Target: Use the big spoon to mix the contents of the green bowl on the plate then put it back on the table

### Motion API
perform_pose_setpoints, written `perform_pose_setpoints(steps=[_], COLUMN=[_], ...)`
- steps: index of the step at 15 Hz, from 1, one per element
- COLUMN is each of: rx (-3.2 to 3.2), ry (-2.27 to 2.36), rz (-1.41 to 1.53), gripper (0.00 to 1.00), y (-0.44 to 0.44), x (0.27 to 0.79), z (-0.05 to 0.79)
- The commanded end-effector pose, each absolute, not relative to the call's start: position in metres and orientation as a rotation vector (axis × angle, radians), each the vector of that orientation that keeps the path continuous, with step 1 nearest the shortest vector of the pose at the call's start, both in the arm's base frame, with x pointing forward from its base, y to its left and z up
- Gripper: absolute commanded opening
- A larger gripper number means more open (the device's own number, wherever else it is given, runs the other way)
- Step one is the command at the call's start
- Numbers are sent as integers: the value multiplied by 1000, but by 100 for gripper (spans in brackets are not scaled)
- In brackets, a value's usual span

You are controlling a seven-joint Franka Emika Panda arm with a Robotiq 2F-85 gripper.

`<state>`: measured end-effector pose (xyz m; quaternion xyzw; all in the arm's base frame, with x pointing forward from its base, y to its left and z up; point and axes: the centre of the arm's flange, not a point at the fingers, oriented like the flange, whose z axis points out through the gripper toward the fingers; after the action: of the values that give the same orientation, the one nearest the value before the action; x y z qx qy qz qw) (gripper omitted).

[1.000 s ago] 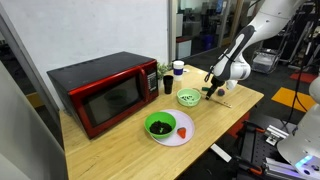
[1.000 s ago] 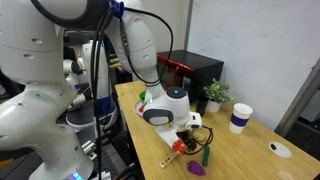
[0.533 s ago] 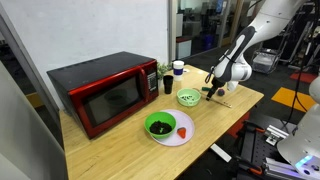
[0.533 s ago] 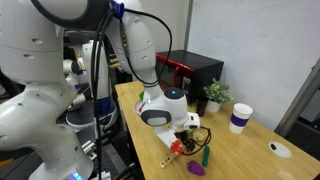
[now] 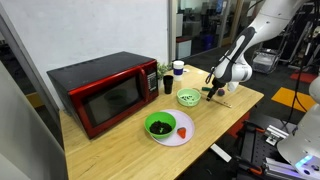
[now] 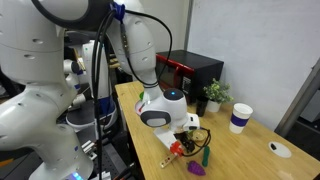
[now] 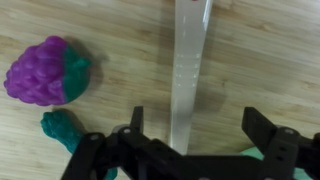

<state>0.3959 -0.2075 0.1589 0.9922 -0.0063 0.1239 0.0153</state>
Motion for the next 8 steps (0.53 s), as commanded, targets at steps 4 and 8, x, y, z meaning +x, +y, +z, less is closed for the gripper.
perform_pose_setpoints(steps=[4,8], rx=[3072,3069], ry=[-4,1], rz=[403,412], gripper=[74,44], y=[-210,-211], x=[391,391], z=[154,155])
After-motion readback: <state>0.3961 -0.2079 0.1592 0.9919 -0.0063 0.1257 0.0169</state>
